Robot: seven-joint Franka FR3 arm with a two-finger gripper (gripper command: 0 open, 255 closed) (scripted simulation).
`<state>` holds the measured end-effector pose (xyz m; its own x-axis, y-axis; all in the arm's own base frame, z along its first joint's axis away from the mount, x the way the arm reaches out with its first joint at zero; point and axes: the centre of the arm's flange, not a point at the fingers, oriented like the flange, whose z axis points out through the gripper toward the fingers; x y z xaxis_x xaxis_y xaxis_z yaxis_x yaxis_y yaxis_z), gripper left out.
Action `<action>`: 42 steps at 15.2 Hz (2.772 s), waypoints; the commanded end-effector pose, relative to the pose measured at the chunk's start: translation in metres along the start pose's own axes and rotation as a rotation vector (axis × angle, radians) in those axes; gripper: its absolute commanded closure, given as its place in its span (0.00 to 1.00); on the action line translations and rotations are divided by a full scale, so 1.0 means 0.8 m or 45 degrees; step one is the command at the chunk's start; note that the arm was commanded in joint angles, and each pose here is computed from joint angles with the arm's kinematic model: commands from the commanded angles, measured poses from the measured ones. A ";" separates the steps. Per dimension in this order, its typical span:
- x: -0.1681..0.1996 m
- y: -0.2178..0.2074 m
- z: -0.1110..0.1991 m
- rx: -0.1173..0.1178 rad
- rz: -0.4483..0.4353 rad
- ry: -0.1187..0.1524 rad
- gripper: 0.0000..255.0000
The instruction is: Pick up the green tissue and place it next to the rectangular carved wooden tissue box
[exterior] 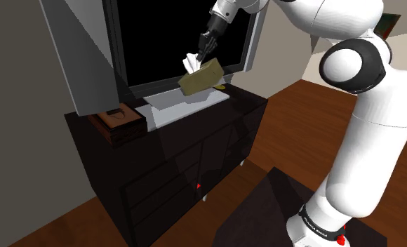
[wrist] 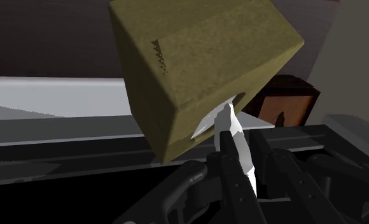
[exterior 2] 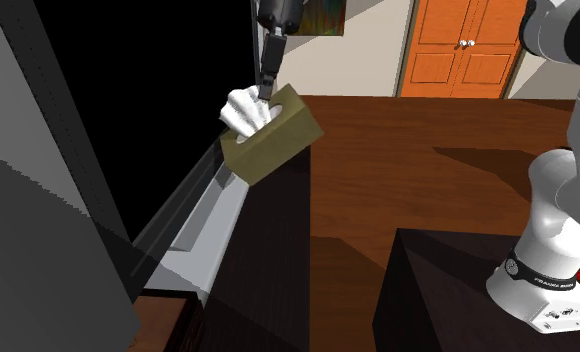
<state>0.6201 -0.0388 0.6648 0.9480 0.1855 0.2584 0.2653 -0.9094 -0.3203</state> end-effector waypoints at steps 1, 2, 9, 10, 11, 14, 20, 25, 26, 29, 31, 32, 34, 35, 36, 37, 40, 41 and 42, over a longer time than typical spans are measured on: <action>0.007 -0.033 0.012 -0.001 0.001 0.001 1.00; 0.010 -0.048 0.018 -0.001 0.001 0.001 1.00; 0.031 -0.153 0.061 -0.001 0.001 0.001 1.00; 0.034 -0.168 0.067 -0.001 0.001 0.001 1.00; 0.037 -0.183 0.073 -0.001 0.001 0.001 1.00; 0.046 -0.228 0.091 -0.001 0.001 0.001 1.00; 0.064 -0.319 0.127 -0.001 0.001 0.001 1.00; 0.068 -0.354 0.155 -0.001 0.001 0.001 1.00; 0.066 -0.352 0.161 -0.001 0.001 0.001 1.00; 0.061 -0.346 0.179 -0.001 0.001 0.001 1.00; 0.058 -0.341 0.191 -0.001 0.001 0.001 1.00; 0.056 -0.339 0.197 -0.001 0.001 0.001 1.00; 0.053 -0.335 0.209 -0.001 0.001 0.001 1.00; 0.051 -0.333 0.215 -0.001 0.001 0.001 1.00; 0.049 -0.331 0.221 -0.001 0.001 0.001 1.00; 0.048 -0.329 0.227 -0.001 0.001 0.001 1.00; 0.042 -0.322 0.245 -0.001 0.001 0.001 1.00; 0.041 -0.320 0.251 -0.001 0.001 0.001 1.00; 0.039 -0.318 0.257 -0.001 0.001 0.001 1.00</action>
<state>0.6179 0.2754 0.5727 0.9483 0.1848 0.2579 0.2644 -0.9098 -0.3201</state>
